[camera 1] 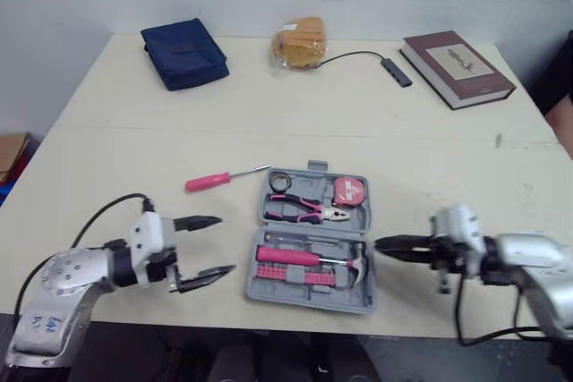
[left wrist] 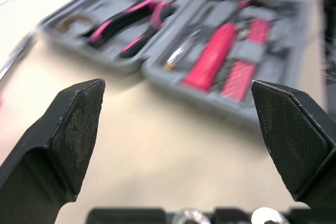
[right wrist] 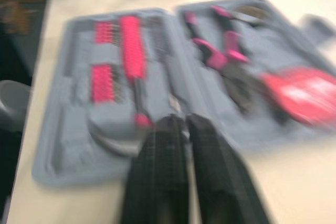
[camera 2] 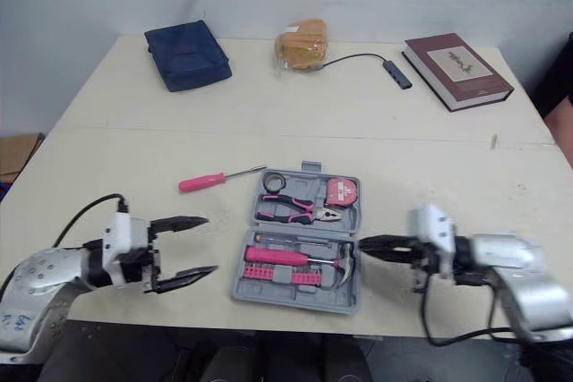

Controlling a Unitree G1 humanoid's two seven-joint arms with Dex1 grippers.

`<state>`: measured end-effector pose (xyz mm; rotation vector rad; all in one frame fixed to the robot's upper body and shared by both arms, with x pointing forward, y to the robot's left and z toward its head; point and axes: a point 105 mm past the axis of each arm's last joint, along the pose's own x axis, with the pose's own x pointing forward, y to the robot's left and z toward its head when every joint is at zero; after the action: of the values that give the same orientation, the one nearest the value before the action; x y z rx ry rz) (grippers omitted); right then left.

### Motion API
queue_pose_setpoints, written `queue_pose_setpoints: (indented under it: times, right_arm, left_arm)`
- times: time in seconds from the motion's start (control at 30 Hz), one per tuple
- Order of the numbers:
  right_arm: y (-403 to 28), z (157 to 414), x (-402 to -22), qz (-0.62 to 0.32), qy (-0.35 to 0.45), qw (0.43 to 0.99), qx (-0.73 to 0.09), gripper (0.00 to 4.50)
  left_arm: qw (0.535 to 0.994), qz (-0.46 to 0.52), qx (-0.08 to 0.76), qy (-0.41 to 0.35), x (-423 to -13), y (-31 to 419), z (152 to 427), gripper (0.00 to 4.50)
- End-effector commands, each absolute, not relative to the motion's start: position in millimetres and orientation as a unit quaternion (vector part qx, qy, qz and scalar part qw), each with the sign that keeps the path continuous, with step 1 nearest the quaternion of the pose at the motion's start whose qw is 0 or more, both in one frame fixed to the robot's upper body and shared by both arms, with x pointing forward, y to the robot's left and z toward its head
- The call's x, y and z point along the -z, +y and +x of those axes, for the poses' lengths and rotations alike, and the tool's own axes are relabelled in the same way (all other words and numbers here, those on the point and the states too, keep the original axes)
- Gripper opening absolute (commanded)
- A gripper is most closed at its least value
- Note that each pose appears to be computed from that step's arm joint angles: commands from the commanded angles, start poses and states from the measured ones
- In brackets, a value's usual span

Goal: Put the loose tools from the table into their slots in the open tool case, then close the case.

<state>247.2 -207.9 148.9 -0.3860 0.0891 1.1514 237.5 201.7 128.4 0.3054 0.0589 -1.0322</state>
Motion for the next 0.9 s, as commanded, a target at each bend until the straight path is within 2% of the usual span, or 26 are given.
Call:
queue_pose_setpoints:
  times: [0.03,0.1,0.17,0.33,0.5,0.73,0.83,0.9]
  right_arm:
    - [-268,254,-172,-0.230,0.007,0.874,-0.429,2.48]
    - [-311,251,-177,-0.256,-0.006,0.902,-0.348,3.59]
    - [-349,243,-177,-0.272,-0.016,0.923,-0.271,4.46]
    - [-400,216,-157,-0.278,0.016,0.944,-0.177,4.46]
    - [-423,203,-147,-0.273,0.033,0.952,-0.132,4.46]
    - [-410,212,-143,-0.232,0.002,0.959,-0.161,4.46]
    - [-377,233,-149,-0.204,-0.054,0.955,-0.209,4.46]
    - [-369,237,-152,-0.198,-0.067,0.953,-0.220,4.46]
  left_arm:
    - [0.918,0.164,0.361,0.006,-144,269,253,4.50]
    - [0.943,0.169,0.287,0.006,-148,311,255,4.50]
    - [0.956,0.181,0.232,0.015,-147,342,252,4.50]
    - [0.975,0.170,0.143,0.023,-145,386,242,4.50]
    - [0.975,0.166,0.140,0.044,-136,390,233,4.50]
    - [0.967,0.162,0.194,0.028,-144,361,250,4.50]
    - [0.951,0.176,0.254,0.016,-160,330,275,4.50]
    - [0.947,0.180,0.265,0.017,-163,323,280,4.50]
